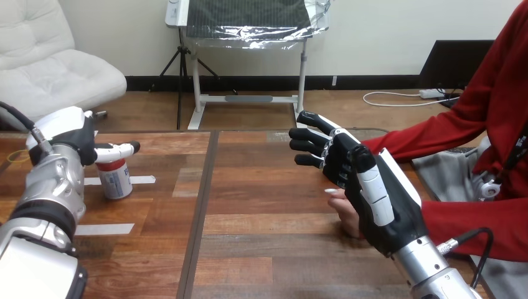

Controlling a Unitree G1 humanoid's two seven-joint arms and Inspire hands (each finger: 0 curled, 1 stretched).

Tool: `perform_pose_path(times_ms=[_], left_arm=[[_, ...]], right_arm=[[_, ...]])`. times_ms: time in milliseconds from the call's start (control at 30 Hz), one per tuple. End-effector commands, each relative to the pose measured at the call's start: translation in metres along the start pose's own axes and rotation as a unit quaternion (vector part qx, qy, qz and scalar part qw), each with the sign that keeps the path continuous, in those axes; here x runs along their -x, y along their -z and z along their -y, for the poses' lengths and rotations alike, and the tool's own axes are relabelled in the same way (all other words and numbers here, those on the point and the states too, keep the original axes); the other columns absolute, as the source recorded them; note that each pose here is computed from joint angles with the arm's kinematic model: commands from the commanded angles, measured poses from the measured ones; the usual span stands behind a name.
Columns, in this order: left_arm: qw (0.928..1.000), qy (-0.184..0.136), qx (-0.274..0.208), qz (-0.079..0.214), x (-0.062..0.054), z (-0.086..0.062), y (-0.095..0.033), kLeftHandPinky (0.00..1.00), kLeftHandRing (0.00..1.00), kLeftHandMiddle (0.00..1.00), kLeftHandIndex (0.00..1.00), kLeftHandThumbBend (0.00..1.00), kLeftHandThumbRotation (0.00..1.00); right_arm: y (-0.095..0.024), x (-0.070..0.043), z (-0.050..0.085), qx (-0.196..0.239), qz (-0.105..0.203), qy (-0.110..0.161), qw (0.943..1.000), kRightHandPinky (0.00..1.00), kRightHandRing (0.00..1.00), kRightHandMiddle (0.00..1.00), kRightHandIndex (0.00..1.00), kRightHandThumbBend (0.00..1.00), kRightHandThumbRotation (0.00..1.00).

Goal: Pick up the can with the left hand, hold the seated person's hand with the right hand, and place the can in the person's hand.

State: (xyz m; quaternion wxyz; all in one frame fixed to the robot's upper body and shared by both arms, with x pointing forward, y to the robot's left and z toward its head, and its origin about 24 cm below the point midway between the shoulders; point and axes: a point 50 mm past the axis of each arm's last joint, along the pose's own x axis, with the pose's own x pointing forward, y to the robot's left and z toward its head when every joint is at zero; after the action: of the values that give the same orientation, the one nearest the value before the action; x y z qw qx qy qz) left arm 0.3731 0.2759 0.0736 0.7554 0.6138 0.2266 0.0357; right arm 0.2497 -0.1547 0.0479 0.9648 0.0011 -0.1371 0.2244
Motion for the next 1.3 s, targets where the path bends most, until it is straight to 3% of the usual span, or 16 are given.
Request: perform_pose_path(times_ms=[0,733,1267], left_arm=[[0.9992,-0.015,-0.019,0.031,-0.001,-0.010,-0.017,0.99,0.97,0.97,0.94,0.69,0.70],[0.9966,-0.011,-0.061,0.054,0.000,-0.002,-0.026,0.96,0.92,0.92,0.89,0.75,0.72],[0.9946,-0.005,-0.089,0.054,0.001,0.000,-0.030,0.93,0.85,0.83,0.81,0.79,0.70]], right_arm=[[-0.018,-0.015,0.005,0.016,0.051,-0.004,0.9986,0.81,0.84,0.84,0.88,0.74,1.00],[-0.020,-0.014,0.005,0.017,0.050,-0.005,0.9986,0.81,0.84,0.83,0.87,0.76,1.00],[-0.021,-0.013,0.004,0.019,0.051,-0.005,0.9985,0.82,0.85,0.84,0.88,0.76,1.00]])
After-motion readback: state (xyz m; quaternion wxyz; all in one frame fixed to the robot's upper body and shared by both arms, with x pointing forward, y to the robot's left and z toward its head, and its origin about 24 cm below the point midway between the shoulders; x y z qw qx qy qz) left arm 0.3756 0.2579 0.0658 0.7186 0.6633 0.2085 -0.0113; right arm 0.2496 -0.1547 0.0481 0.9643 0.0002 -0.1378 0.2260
